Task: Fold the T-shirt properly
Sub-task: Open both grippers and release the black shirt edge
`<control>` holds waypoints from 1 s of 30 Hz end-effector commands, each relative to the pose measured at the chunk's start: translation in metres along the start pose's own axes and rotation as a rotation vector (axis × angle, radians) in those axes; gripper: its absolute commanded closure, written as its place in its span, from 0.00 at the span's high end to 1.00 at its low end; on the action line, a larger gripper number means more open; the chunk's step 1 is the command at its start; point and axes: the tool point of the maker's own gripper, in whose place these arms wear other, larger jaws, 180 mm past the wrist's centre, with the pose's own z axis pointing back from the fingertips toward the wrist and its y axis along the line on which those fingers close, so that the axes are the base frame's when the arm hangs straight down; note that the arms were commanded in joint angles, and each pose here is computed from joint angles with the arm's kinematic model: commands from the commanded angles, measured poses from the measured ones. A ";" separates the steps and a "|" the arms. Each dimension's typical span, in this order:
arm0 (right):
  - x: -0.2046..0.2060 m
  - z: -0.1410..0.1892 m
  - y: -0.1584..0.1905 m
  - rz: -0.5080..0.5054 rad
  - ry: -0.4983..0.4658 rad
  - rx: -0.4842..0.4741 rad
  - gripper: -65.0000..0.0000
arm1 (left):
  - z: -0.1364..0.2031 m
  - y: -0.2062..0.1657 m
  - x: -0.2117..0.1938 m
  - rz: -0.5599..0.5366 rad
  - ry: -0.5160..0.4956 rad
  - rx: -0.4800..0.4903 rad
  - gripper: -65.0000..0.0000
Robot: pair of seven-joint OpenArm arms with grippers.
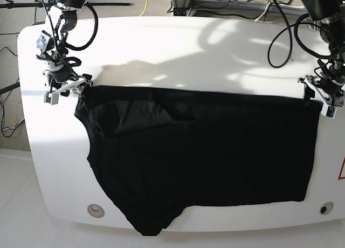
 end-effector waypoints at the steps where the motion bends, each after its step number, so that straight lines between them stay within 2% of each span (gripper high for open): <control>1: 0.016 0.002 -0.005 0.024 -0.056 -0.009 0.68 | 0.006 0.008 0.007 -0.005 -0.032 0.011 0.57; 3: 0.013 0.001 -0.008 0.039 -0.050 -0.022 0.68 | 0.007 0.007 0.003 -0.006 -0.021 0.010 0.59; 5: 0.014 -0.001 -0.019 0.067 -0.048 -0.061 0.68 | 0.009 0.007 0.001 -0.014 -0.011 0.017 0.69; 11: 0.008 -0.001 -0.025 0.089 -0.035 -0.083 0.68 | 0.010 0.002 -0.011 -0.035 0.027 0.017 0.74; 13: 0.007 -0.001 -0.027 0.089 -0.033 -0.087 0.68 | 0.010 0.001 -0.013 -0.051 0.035 0.021 0.74; 19: 0.009 0.001 -0.027 0.104 -0.047 -0.074 0.68 | 0.009 -0.018 -0.011 -0.183 0.001 0.025 0.65; 23: 0.007 0.001 -0.026 0.093 -0.046 -0.067 0.68 | 0.004 -0.027 -0.011 -0.213 0.005 0.011 0.63; 25: -0.005 -0.002 -0.025 0.079 -0.012 -0.055 0.68 | 0.001 -0.033 -0.022 -0.224 0.039 0.002 0.62; 30: -0.011 -0.004 -0.021 0.066 0.000 -0.034 0.68 | -0.002 -0.035 -0.022 -0.210 0.042 -0.005 0.62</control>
